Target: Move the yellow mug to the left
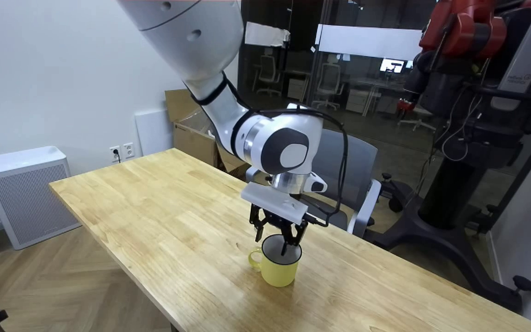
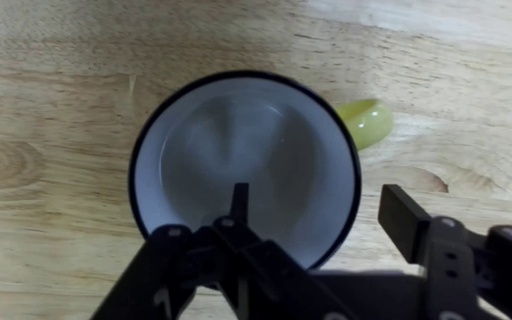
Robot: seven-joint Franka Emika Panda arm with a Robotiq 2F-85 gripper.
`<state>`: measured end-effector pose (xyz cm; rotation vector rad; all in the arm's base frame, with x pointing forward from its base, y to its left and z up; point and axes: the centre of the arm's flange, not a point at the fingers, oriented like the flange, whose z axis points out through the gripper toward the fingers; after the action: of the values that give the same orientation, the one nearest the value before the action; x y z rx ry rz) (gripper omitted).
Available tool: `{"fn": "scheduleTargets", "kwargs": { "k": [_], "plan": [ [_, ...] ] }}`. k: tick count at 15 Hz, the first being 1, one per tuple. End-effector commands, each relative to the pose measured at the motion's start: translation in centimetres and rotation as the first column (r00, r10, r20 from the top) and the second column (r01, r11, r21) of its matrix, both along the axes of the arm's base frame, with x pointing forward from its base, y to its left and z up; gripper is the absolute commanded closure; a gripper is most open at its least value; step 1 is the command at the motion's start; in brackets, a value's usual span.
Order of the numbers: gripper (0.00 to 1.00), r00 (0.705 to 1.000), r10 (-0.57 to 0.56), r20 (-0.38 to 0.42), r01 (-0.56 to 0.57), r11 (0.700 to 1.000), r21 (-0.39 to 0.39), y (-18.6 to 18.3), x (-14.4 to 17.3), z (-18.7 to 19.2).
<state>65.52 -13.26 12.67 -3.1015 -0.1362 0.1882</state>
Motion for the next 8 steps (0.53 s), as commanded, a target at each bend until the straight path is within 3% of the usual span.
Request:
{"fn": "scheduleTargets", "kwargs": {
  "k": [1, 6, 8],
  "plan": [
    [0.55, 0.999, -0.044, 0.002, 0.044, 0.999, -0.009, -0.10, 1.80, -0.07],
    [0.89, 0.999, -0.047, 0.011, 0.047, 0.999, -0.023, 0.20, 2.01, 0.28],
    [0.98, 0.999, -0.054, 0.007, 0.054, 0.998, -0.030, 0.30, 1.95, 0.44]
  ]
}}
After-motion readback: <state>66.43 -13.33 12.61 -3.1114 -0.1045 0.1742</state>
